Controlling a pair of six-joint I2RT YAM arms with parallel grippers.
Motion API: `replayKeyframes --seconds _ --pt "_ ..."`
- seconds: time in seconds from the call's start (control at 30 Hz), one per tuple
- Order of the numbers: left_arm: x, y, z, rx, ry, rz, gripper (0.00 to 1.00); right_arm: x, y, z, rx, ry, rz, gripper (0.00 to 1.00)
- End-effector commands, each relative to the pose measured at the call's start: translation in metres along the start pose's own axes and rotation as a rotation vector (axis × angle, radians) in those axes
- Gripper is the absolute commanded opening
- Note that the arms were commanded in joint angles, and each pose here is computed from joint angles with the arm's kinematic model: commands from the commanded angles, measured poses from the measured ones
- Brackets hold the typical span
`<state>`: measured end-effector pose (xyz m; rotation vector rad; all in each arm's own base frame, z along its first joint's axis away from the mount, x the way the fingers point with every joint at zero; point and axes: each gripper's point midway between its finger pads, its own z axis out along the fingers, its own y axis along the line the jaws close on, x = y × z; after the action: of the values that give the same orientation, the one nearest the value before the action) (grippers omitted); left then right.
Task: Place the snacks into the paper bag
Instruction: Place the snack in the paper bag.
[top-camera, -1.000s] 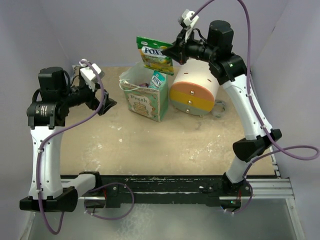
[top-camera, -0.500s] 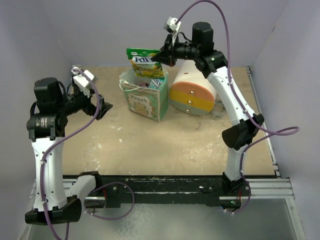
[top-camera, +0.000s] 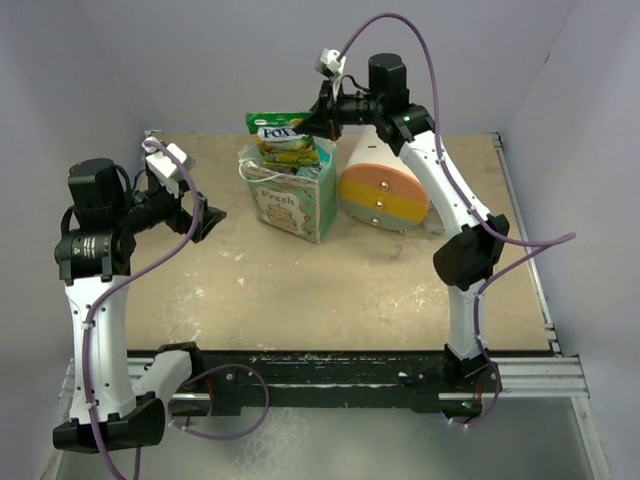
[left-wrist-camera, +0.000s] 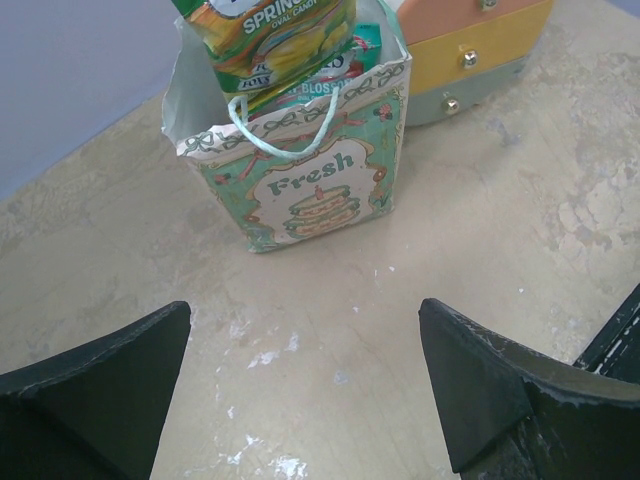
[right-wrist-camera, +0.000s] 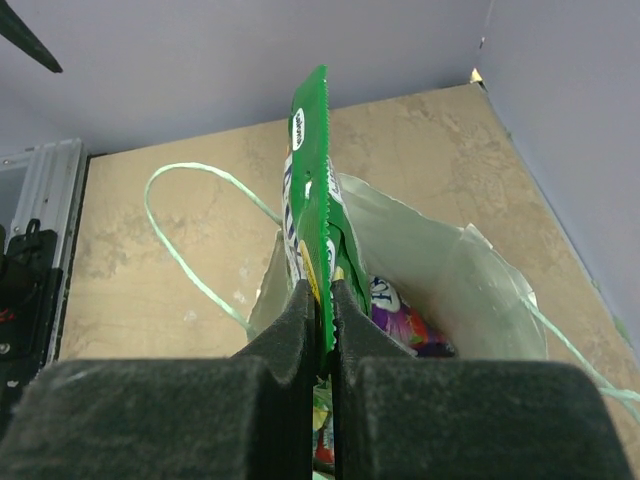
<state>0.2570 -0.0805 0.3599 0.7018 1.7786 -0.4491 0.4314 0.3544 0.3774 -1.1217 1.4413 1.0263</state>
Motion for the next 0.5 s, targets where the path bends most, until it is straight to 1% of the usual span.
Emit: replayKeyframes --seconds 0.0,0.23,0.47 --pt "-0.009 -0.001 -0.001 0.008 -0.048 0.017 0.99 -0.038 0.003 -0.007 0.011 -0.08 -0.123 0.0" --pt "-0.007 0.0 0.0 0.008 -0.051 0.01 0.99 -0.02 -0.008 -0.009 0.09 -0.035 -0.085 0.0" --pt "-0.006 -0.002 -0.002 0.003 -0.056 0.018 0.99 -0.002 -0.013 -0.009 0.116 0.006 -0.045 0.0"
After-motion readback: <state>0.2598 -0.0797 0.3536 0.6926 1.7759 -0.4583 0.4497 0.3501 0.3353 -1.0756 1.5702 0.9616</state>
